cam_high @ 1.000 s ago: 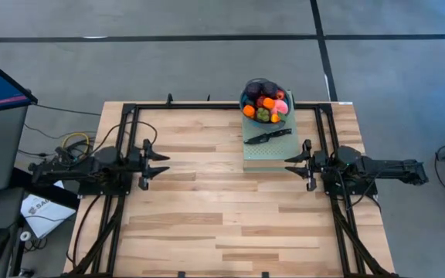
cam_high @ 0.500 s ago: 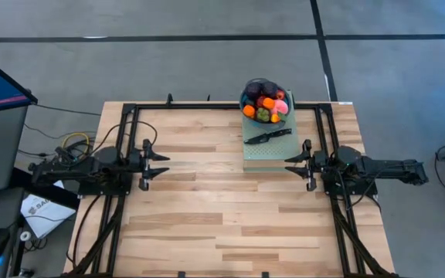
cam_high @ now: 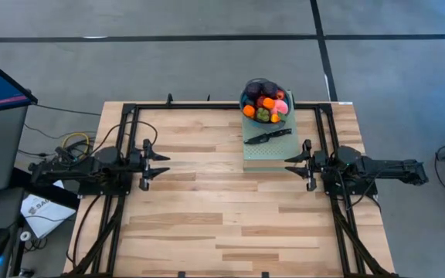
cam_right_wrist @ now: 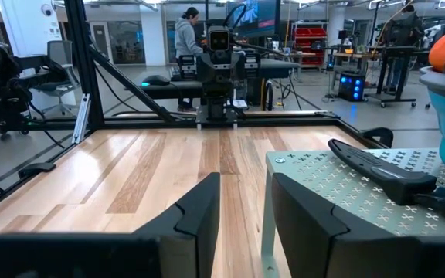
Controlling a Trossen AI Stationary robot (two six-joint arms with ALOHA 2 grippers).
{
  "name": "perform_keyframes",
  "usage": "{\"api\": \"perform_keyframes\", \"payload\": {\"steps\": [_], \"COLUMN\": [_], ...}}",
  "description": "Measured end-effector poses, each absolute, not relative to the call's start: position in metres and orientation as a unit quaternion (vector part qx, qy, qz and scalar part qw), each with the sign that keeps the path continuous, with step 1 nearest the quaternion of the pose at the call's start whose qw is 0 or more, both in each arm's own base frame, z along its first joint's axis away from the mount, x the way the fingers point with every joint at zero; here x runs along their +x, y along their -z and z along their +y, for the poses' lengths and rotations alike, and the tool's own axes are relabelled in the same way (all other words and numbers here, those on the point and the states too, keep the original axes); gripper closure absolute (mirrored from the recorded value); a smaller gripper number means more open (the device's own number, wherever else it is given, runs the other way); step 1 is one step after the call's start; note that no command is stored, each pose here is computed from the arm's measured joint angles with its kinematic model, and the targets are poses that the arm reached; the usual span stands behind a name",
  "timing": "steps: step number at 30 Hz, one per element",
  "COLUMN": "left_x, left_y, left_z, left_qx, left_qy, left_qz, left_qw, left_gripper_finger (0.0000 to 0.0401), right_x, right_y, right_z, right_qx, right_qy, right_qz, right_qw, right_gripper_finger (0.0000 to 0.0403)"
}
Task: Pick & Place Fruit
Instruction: Return to Home Position
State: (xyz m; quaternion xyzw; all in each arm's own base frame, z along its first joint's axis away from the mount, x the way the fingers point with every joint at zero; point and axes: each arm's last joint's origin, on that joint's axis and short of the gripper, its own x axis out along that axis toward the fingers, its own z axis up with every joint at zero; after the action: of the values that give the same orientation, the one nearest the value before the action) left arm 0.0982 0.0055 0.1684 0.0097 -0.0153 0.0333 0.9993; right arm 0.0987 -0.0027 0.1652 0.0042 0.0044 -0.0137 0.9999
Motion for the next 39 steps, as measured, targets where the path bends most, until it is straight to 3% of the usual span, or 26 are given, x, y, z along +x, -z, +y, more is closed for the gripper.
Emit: {"api": "perform_keyframes", "payload": {"steps": [24, 28, 34, 39], "left_x": [0.0976, 0.0975, 0.0975, 0.0975], "left_y": [-0.1681, -0.1677, -0.1675, -0.1674], "left_z": [0.0050, 0.0049, 0.0048, 0.0048], "left_qx": [0.010, 0.013, 0.013, 0.011], "left_qy": [-0.024, -0.022, -0.022, -0.022], "left_qz": [-0.015, -0.013, -0.012, -0.011], "left_qw": [1.000, 1.000, 1.000, 1.000], "left_gripper_finger": [0.0244, 0.0282, 0.0383, 0.0396], "right_x": [0.0987, 0.0987, 0.0987, 0.0987], "right_y": [-0.1652, -0.1652, -0.1652, -0.1652], "right_z": [-0.0027, -0.0027, -0.0028, -0.0027], "right_qx": [0.004, 0.004, 0.004, 0.004], "right_qy": [0.014, 0.014, 0.014, 0.014], "right_qz": [0.004, 0.004, 0.004, 0.004], "right_qw": [1.000, 1.000, 1.000, 1.000], "right_gripper_finger": [0.0290, 0.0290, 0.0290, 0.0290]}}
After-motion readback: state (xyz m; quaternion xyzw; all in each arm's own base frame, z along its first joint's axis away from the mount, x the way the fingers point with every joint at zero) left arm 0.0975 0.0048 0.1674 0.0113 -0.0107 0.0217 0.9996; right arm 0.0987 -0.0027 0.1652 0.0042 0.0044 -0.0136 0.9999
